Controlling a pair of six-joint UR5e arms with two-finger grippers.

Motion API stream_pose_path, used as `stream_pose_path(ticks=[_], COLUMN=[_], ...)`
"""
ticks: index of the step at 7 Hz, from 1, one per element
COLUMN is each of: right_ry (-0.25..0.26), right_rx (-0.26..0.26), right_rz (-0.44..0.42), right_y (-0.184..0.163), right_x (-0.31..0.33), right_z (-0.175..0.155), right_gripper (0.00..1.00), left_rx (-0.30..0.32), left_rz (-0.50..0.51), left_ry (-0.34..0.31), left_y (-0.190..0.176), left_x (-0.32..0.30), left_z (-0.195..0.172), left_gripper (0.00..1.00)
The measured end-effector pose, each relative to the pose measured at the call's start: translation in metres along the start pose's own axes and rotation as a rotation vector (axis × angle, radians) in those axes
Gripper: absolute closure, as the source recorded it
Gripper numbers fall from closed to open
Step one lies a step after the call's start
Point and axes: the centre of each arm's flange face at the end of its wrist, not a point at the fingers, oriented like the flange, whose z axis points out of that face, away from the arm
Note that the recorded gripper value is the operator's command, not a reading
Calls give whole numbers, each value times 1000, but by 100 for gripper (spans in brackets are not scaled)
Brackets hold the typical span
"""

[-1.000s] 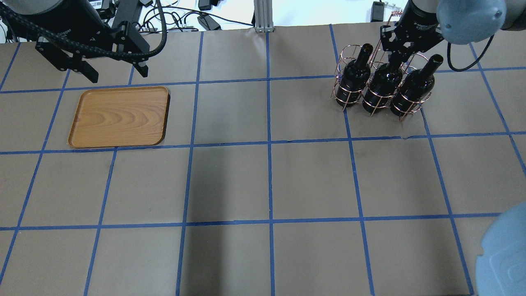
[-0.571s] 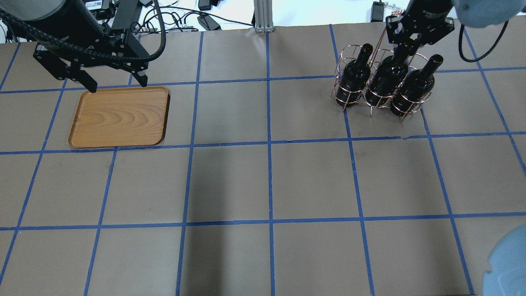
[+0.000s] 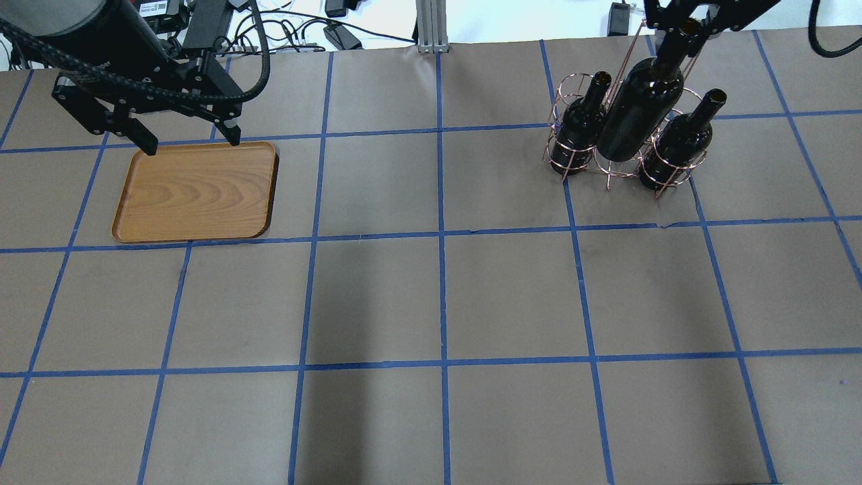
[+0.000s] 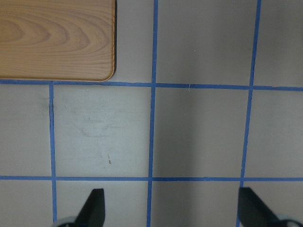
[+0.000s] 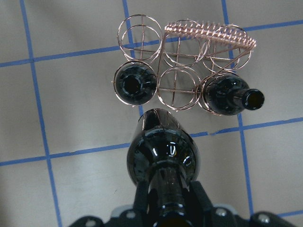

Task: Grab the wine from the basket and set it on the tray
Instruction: 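Carry the bottle out of the rack and stand it upright on the table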

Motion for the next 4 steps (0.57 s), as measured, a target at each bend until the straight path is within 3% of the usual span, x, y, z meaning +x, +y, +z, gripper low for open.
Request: stream_pose_path(ticks=[2,4], right_ry=[-12,-19], right_rx=[-31,-41], right_rz=[49,54], right_y=[50,79], right_x=[-100,-177], right_z=[15,54], right_gripper=[100,100], left_rx=[1,1], left_rz=[-1,-1], left_ry=[1,0], left_y=[0,0], left_x=[-1,-1], left_z=[0,0], left_gripper=[0,0])
